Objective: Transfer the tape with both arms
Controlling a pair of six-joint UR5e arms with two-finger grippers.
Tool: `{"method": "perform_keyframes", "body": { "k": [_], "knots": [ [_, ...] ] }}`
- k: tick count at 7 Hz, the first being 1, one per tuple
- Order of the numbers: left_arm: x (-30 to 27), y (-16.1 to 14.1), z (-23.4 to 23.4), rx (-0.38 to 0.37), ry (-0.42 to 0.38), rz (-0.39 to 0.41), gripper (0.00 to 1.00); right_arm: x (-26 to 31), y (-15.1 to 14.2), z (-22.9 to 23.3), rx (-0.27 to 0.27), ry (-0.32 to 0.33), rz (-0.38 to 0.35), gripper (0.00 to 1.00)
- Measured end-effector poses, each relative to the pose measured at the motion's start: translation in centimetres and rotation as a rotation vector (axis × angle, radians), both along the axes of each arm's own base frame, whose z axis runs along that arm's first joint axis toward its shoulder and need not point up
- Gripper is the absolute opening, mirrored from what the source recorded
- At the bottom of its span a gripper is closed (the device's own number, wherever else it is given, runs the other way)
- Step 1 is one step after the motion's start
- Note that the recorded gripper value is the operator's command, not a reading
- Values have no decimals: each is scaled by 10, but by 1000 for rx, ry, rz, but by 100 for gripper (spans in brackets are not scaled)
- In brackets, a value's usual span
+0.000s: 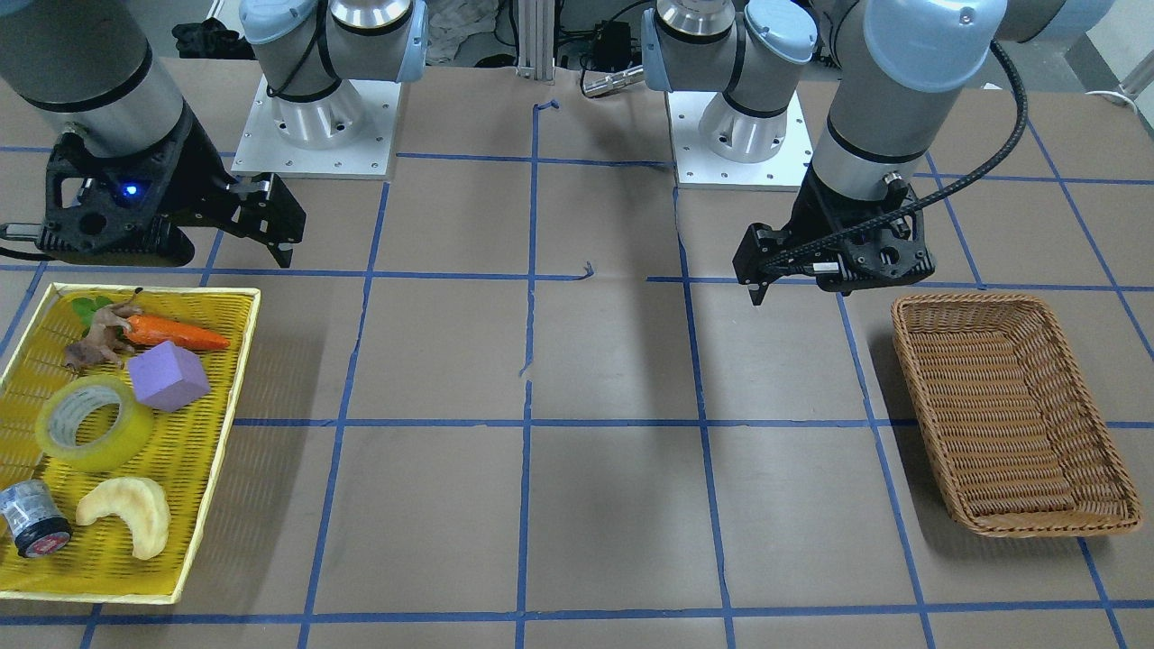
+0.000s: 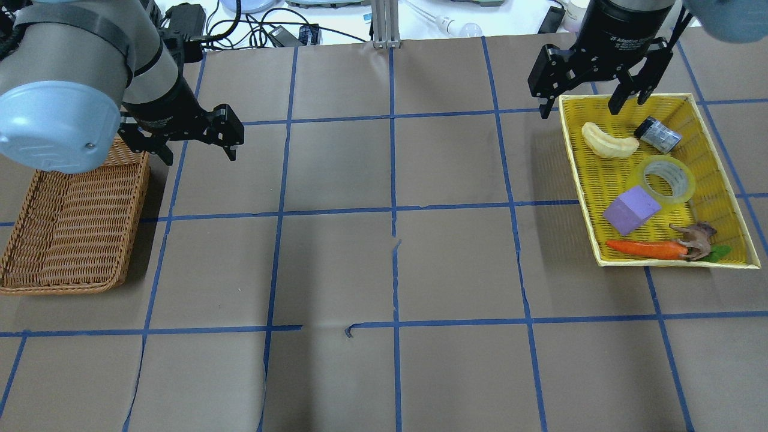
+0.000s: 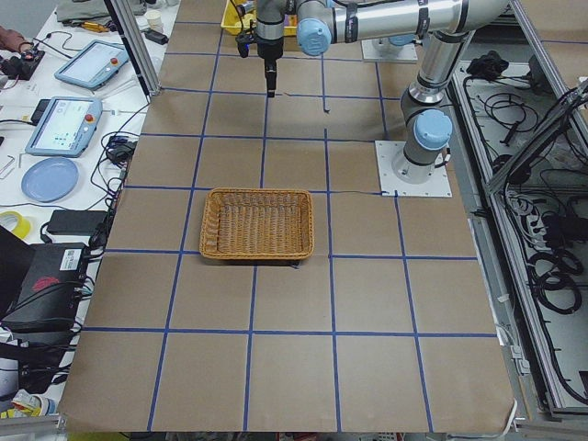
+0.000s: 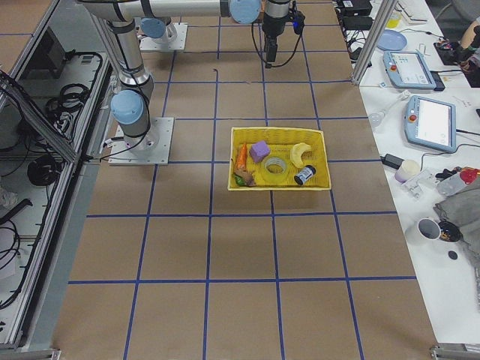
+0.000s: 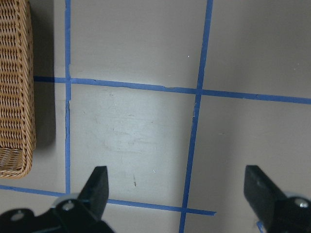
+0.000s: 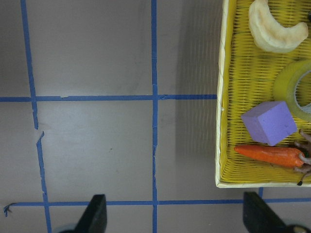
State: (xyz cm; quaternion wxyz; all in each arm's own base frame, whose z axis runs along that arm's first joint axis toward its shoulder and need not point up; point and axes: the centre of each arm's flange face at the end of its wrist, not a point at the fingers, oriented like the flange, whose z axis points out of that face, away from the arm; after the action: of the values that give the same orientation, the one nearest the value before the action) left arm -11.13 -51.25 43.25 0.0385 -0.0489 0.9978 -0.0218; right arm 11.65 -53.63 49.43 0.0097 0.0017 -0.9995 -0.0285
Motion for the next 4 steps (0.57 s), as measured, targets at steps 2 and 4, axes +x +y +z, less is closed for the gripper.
{"method": "perform_keyframes", "body": {
  "k": [2,4],
  "knots": [
    [0,0,0,0,-1,0,100,0,0,-1,1,4,1,100],
    [0,0,-1,2,-1,0,100,0,-1,-1,0,2,1,100]
  ]
}}
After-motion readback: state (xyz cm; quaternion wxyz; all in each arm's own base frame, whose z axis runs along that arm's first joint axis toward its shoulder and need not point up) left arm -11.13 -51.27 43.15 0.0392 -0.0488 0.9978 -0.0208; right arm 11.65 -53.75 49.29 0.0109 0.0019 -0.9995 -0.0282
